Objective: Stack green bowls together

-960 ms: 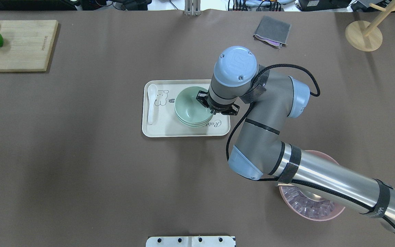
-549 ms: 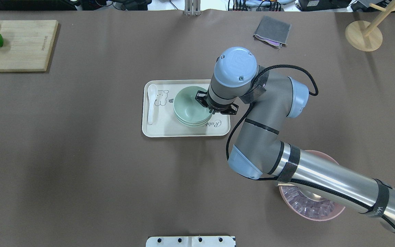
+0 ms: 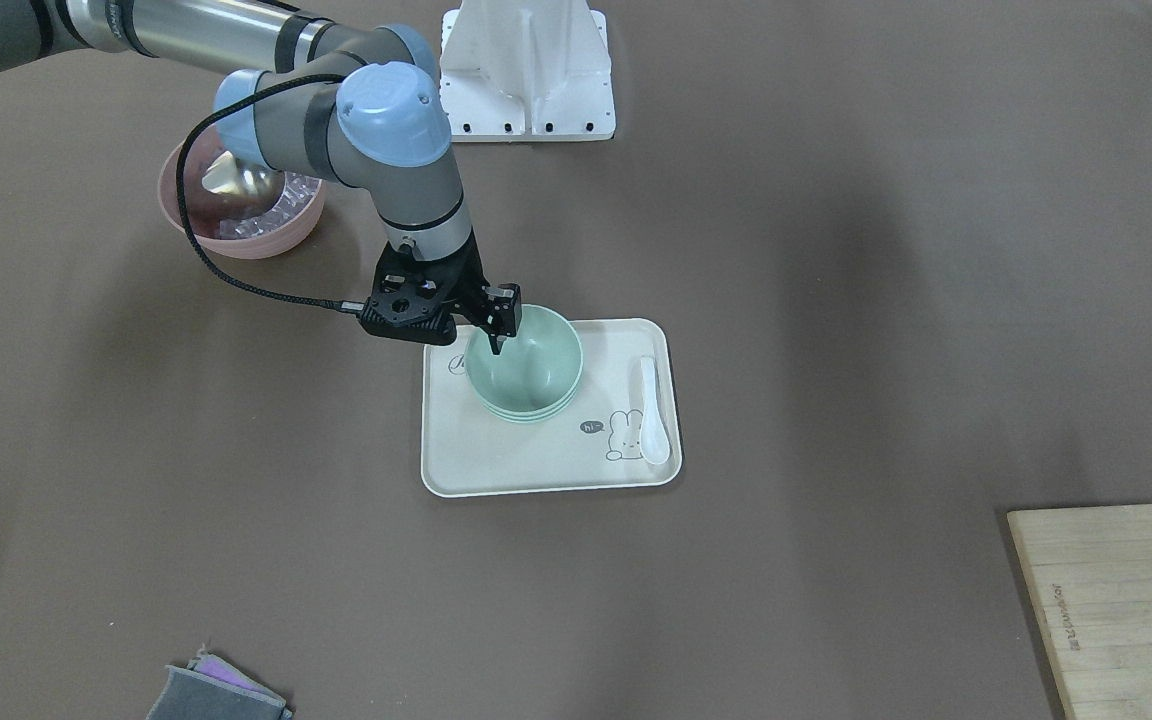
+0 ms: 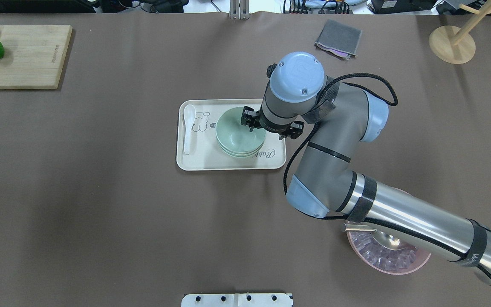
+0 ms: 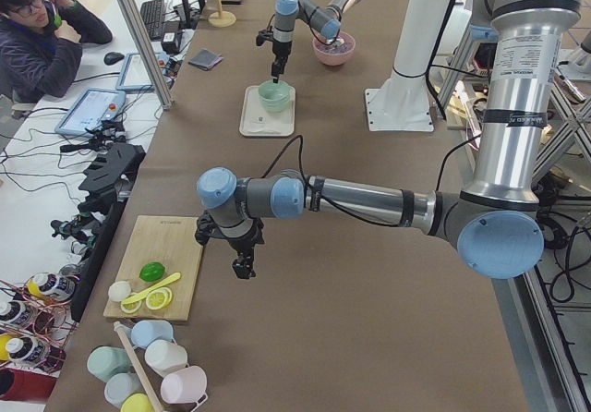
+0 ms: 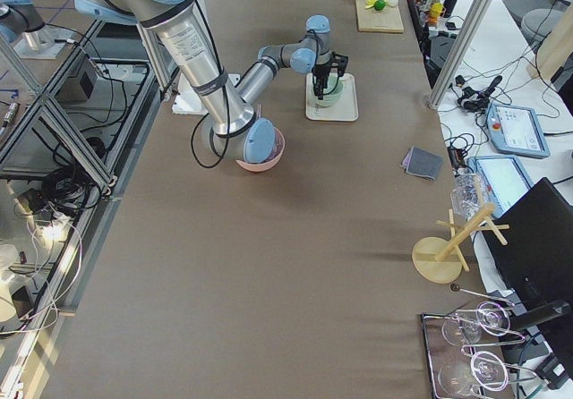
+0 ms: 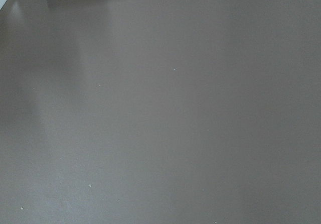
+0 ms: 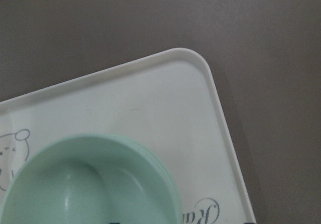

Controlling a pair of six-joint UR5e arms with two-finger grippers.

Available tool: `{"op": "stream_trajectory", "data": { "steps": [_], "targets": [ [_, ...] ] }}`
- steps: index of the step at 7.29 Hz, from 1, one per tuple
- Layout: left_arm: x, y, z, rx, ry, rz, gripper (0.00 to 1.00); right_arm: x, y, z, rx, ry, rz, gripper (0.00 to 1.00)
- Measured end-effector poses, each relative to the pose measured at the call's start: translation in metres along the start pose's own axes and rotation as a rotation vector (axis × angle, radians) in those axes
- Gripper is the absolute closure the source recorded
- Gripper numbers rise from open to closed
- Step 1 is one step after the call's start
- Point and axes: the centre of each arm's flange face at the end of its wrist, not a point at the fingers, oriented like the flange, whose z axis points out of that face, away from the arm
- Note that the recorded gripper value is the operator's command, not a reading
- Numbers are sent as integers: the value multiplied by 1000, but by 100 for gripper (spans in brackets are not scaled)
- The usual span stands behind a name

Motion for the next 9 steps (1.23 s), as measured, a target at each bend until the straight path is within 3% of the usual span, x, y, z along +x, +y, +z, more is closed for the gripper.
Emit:
{"op": "stream_trajectory", "data": {
  "steps": [3, 6, 9],
  "targets": [
    [-5, 4, 2, -3, 2, -10, 1, 113, -92, -15, -11, 62, -176, 0],
    [-39, 24, -31, 83, 27, -40, 1, 355, -187, -77, -30, 133, -374, 0],
    [-86, 60, -56, 142, 28, -1, 1, 587, -201, -154, -63, 155, -448, 0]
  ]
}}
